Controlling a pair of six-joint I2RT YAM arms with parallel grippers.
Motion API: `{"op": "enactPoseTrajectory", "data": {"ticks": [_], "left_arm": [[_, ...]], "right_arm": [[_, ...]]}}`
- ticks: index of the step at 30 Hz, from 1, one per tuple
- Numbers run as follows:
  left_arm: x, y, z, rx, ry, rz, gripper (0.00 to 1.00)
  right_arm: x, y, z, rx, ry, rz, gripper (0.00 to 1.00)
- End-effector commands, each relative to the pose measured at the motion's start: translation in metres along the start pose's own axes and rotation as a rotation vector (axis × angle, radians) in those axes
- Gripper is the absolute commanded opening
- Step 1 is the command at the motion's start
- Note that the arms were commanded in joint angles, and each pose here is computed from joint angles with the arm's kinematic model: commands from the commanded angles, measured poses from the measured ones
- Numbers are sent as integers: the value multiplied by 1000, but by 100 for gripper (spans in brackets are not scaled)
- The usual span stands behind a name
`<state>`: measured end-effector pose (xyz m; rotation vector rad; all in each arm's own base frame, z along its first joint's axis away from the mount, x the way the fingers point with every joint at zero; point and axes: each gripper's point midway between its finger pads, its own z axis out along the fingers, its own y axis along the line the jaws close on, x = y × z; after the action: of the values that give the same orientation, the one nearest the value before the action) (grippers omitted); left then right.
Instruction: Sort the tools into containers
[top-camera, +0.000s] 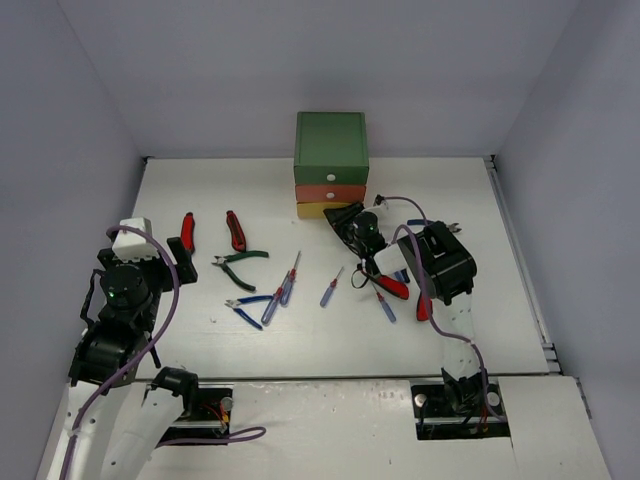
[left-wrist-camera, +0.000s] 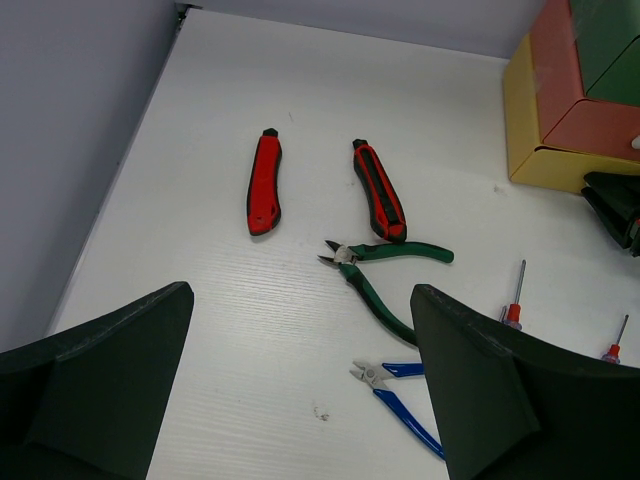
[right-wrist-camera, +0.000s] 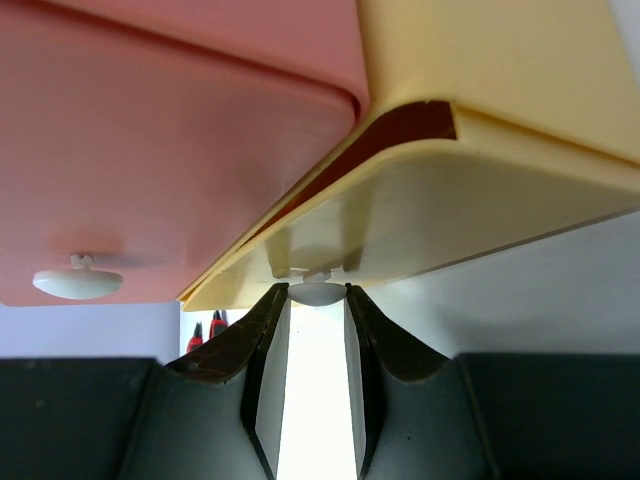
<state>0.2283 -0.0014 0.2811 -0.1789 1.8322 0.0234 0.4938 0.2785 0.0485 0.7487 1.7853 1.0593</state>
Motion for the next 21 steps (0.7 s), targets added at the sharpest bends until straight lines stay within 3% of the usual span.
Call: {"op": "enactPoseTrajectory", "data": {"ticks": [1,6,21], "left_arm": [[-8,-5,3,12,-25,-21,88],[-8,-5,2,16,-29,-28,88],[-3,-4,3,12,-26,-30,88]], "right_arm": [[-28,50,-3,-151,-78,18,7],[-20,47,-13,-157,-64,46,3],[32,42,-68,-89,2,66,6]]}}
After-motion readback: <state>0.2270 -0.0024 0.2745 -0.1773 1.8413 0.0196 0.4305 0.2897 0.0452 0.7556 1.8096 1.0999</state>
